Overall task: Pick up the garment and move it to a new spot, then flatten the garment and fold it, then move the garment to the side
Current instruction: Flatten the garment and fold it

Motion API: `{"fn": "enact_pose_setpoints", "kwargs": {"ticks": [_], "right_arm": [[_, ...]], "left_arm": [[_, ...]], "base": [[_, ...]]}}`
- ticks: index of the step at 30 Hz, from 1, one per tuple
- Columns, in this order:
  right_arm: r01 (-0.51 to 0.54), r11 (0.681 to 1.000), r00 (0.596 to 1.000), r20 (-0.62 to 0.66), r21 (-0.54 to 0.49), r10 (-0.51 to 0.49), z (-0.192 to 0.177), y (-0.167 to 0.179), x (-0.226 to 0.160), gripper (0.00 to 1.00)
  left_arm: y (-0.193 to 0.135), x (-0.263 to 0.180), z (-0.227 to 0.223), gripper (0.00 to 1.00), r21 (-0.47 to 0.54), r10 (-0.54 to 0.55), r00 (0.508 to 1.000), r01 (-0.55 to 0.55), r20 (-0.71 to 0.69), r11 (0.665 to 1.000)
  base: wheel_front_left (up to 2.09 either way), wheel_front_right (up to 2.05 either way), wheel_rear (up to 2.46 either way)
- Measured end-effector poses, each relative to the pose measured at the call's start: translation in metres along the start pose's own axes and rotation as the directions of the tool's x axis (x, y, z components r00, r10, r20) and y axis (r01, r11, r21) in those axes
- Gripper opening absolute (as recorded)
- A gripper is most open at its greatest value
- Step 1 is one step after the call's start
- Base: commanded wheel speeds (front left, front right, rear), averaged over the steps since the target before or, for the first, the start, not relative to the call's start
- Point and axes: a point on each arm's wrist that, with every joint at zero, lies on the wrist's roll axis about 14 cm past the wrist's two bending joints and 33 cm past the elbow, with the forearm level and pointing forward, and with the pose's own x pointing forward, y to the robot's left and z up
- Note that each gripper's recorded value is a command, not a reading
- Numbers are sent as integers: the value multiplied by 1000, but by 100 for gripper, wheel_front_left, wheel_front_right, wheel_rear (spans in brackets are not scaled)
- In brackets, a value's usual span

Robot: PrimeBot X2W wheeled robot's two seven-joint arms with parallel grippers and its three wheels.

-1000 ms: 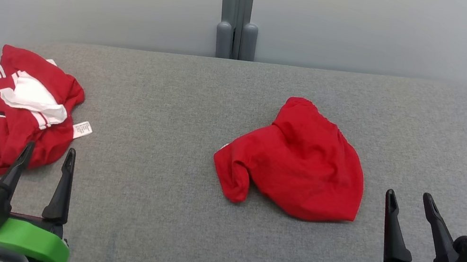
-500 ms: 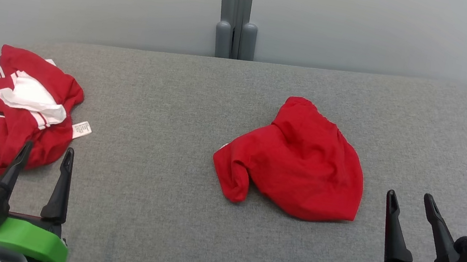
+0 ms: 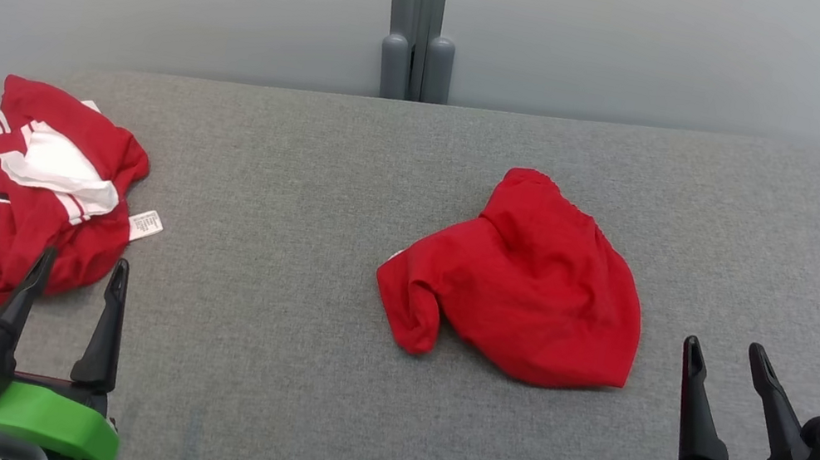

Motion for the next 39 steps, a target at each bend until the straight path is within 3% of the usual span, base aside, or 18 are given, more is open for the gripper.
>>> {"fn": "enact_pose_setpoints", "kwargs": {"ticks": [6, 13, 19, 23, 28, 39], "right_arm": [[-22, 999, 1000, -5, -34, 22, 1, 4, 12, 100], [-80, 986, 995, 39, -147, 87, 26, 2, 59, 100], [-102, 975, 995, -3, -197, 104, 22, -8, 108, 100], [-97, 973, 993, -80, -207, 82, -2, -21, 135, 100], [-105, 977, 971, -230, -183, 61, -60, -30, 151, 100], [-109, 990, 879, -474, -87, 55, -169, -25, 134, 100]], "left_arm": [[2, -1, -1, 100, -1, 8, 1000, -8, -4, 1000], [4, 11, -1, 100, -6, 13, 1000, -13, 1, 1000], [1, 24, -8, 100, -21, 18, 1000, -18, -5, 1000], [0, 37, -12, 100, -28, 17, 1000, -17, -7, 999], [2, 47, -24, 100, -30, 25, 999, -26, -27, 999], [13, 51, -42, 100, -18, 61, 996, -62, -70, 998]], "base": [[0, 0, 0], [0, 0, 0], [0, 0, 0], [0, 0, 0], [0, 0, 0], [0, 0, 0]]}}
